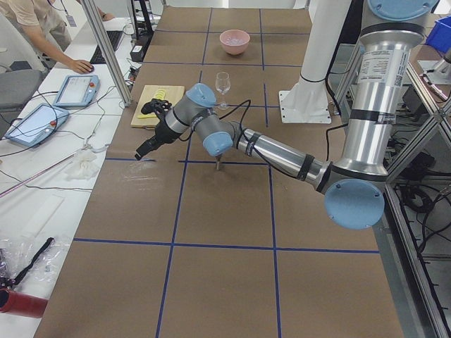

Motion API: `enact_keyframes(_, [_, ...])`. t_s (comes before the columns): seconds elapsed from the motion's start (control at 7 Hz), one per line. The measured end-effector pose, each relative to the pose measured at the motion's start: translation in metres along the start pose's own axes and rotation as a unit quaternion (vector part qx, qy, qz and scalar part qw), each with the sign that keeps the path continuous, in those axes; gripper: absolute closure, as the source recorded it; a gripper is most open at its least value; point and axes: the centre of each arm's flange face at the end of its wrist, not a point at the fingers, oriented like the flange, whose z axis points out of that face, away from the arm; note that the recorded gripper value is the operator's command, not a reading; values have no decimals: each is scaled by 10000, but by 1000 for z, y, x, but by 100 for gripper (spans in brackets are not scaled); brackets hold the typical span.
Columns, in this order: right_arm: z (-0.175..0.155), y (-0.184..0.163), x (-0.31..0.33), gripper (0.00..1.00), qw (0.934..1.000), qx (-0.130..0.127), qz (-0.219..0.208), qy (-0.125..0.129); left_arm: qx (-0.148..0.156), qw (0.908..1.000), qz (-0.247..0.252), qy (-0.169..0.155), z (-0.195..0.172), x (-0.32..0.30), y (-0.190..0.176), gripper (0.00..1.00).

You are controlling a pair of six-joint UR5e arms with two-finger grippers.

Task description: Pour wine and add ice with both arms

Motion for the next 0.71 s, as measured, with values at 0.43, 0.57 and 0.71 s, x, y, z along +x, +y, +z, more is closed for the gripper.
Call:
enact_keyframes(0.43, [-1,0,-1,0,10000,7,-16,0,-1841,9780,-797,567,-5,-92,71,0])
enact_keyframes(0.57, [-2,-2,-2,0,10000,49,-65,-3,-2346,9622,-1183,719,-3,-102,94,0])
enact_keyframes(0.71, [-5,-5,-6,0,9997,150,-174,-18,-2628,9502,-1449,844,-2,-108,118,0])
